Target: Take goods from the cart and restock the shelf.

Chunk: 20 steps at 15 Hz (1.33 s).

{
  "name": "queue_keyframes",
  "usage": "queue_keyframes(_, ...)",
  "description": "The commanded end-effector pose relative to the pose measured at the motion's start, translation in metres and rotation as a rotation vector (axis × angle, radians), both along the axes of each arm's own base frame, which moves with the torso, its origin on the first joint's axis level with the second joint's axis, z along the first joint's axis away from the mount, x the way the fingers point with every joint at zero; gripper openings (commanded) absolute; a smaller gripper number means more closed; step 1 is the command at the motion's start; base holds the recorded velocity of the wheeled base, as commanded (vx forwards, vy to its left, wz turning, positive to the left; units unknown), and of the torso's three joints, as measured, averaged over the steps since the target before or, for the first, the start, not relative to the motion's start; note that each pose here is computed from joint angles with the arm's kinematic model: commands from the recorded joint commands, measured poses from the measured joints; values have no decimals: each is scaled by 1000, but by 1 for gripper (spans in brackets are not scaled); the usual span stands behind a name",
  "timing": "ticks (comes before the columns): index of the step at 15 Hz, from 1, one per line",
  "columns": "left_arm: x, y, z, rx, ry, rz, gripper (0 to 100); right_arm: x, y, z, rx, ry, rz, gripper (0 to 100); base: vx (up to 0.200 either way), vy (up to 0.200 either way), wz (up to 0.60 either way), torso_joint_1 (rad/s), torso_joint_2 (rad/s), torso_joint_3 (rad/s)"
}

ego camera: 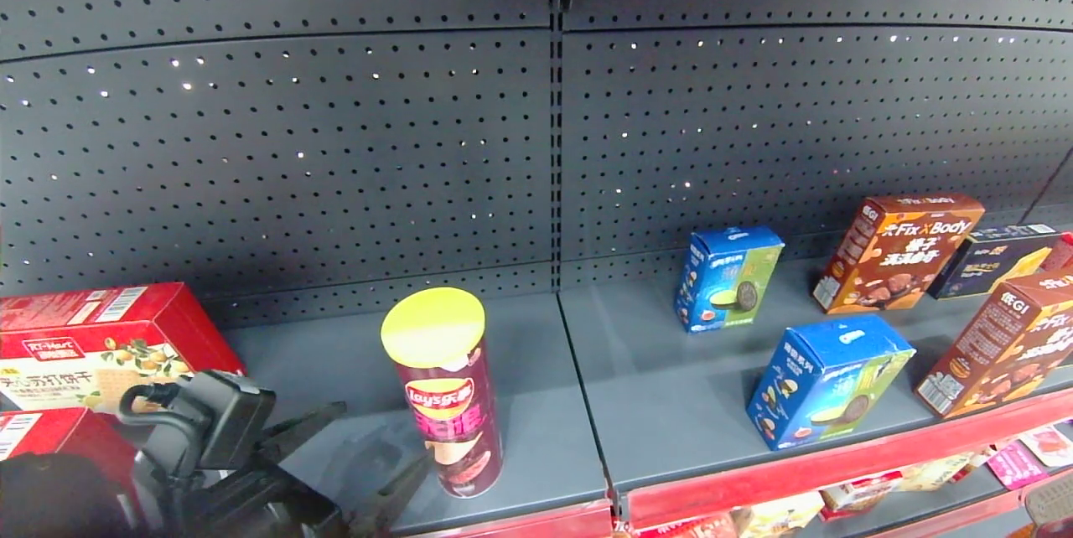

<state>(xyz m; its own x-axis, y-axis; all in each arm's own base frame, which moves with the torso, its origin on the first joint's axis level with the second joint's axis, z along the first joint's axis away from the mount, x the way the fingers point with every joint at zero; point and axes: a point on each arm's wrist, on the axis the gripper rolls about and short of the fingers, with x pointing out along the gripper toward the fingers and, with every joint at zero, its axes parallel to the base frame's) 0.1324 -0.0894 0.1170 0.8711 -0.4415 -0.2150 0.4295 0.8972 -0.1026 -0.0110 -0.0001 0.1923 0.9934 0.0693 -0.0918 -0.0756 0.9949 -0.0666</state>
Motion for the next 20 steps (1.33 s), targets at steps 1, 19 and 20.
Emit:
queue_keyframes(1, -17, 18, 10, 12, -76, 28, 100, 0, 0, 0, 0, 0, 1, 0, 0, 0, 0, 0, 0, 0)
queue_keyframes(19, -66, 78, 32, -12, -292, 366, 100, 0, 0, -3, 0, 5, -27, 0, 0, 0, 0, 0, 0, 0)
queue_keyframes(20, -88, 82, 24, -3, -277, 369, 100, -1, 0, -2, 0, 3, -30, 0, 0, 0, 0, 0, 0, 0)
